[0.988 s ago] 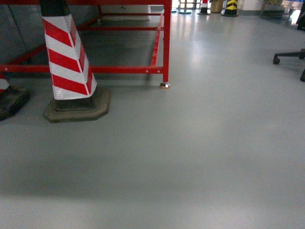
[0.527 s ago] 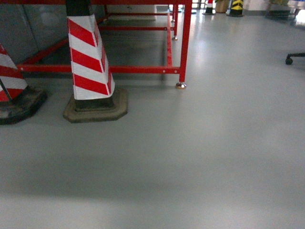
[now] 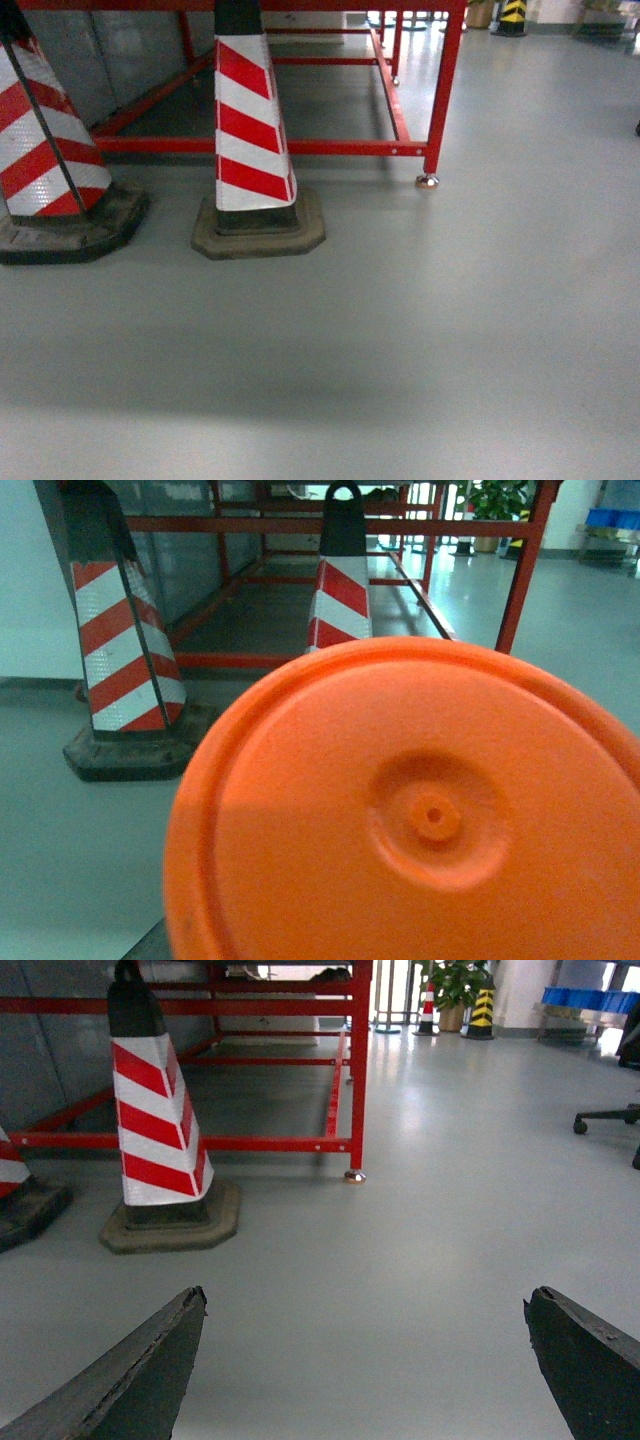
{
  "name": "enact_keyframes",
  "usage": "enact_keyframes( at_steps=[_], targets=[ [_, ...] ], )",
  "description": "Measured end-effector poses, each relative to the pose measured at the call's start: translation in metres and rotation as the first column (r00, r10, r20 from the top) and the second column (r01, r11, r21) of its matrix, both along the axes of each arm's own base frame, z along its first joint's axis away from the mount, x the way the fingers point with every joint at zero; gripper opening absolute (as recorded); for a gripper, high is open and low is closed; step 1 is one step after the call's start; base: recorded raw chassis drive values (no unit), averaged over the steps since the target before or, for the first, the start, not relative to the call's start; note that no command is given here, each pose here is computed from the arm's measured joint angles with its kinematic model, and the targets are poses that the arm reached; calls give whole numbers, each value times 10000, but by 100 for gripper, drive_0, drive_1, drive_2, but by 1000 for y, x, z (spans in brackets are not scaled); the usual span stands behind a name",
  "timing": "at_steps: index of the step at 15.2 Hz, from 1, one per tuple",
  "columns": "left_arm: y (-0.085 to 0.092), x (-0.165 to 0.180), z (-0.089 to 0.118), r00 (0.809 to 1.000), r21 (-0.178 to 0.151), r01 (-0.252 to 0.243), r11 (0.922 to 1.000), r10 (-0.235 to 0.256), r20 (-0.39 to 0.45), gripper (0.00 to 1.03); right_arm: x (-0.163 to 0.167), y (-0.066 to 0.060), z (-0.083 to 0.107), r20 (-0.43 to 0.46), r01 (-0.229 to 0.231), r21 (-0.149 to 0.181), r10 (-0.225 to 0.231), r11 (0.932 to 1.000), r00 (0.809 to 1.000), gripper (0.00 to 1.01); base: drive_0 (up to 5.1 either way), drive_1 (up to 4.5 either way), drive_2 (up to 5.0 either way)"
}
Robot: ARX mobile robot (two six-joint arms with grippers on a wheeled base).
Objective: Pick capacitor and pack into box
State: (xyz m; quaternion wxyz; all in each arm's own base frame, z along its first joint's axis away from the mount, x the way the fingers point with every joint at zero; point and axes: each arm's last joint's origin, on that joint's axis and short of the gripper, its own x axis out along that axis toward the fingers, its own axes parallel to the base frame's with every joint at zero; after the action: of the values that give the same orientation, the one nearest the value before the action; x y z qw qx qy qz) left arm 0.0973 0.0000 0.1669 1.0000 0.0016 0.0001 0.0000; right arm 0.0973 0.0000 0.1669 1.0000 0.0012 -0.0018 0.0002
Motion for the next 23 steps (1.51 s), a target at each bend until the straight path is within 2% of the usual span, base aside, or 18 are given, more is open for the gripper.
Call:
enact_keyframes(
  at_steps=[9, 17, 23],
  targets=[
    [0, 0, 0, 10000, 4, 4, 10000, -4, 4, 44, 0, 0, 0, -38, 4, 0, -4, 10000, 10000, 98, -500, 246, 246],
    [0, 0, 0, 10000, 0, -11, 10000, 11, 4, 44, 0, 0, 0, -23, -15, 0, 15, 10000, 10000, 98, 0, 0, 0],
    [0, 0, 0, 10000, 0, -4, 10000, 4, 19, 44, 0, 0, 0, -15, -4, 0, 4, 10000, 10000, 98, 3, 397, -390]
  ],
)
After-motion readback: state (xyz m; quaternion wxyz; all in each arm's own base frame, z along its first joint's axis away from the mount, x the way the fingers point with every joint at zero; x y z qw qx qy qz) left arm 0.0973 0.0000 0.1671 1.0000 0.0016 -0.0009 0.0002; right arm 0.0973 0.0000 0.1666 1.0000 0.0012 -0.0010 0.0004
